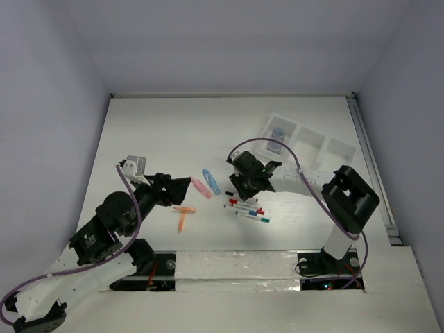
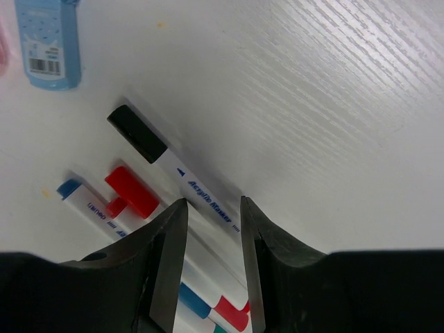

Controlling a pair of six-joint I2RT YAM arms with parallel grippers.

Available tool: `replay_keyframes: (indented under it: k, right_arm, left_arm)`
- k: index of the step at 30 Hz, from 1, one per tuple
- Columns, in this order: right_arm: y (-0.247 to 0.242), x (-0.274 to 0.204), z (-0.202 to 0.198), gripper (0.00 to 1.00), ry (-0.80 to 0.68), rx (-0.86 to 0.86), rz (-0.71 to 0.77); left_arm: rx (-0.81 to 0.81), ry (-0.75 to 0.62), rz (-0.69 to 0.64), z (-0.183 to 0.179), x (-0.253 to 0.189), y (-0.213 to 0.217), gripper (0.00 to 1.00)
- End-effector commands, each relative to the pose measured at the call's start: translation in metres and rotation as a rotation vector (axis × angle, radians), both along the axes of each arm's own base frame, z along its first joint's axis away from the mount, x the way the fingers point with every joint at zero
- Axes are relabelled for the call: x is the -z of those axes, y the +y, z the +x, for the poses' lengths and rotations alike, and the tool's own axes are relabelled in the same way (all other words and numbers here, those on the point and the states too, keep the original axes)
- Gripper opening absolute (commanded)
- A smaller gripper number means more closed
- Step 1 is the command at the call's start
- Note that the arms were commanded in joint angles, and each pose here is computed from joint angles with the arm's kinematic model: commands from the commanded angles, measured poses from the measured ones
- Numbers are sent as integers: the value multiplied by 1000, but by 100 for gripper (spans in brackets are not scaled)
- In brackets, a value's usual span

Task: Sort the stationery into containers
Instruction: Pick up the pen from the center of the board.

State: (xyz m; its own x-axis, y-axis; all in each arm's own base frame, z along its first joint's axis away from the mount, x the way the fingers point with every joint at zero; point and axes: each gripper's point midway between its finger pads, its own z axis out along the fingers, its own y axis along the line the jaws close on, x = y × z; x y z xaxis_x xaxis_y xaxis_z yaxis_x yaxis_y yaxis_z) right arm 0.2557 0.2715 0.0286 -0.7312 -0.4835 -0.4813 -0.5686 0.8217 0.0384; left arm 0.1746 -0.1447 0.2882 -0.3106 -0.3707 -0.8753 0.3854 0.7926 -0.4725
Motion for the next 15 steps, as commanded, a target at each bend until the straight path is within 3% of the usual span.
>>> replay_keyframes:
  k: [1, 6, 12, 13, 15]
  right_arm:
    - [-3, 2, 14, 41, -51, 34, -55]
    - [0, 14, 24, 38, -63, 48, -85]
    - [-1, 17, 30, 9, -86, 59, -97]
    - [-2, 15, 32, 0, -96, 65, -97]
    - [-1, 1, 38, 0, -143, 85, -78]
  left_arm:
    - [-6, -18, -25, 0, -5, 1, 74]
    - [-5, -16, -23, 0, -4, 1, 74]
    - [-3, -17, -26, 0, -5, 1, 74]
    - [0, -17, -26, 0, -4, 0, 74]
    - [2, -16, -25, 0, -4, -1, 74]
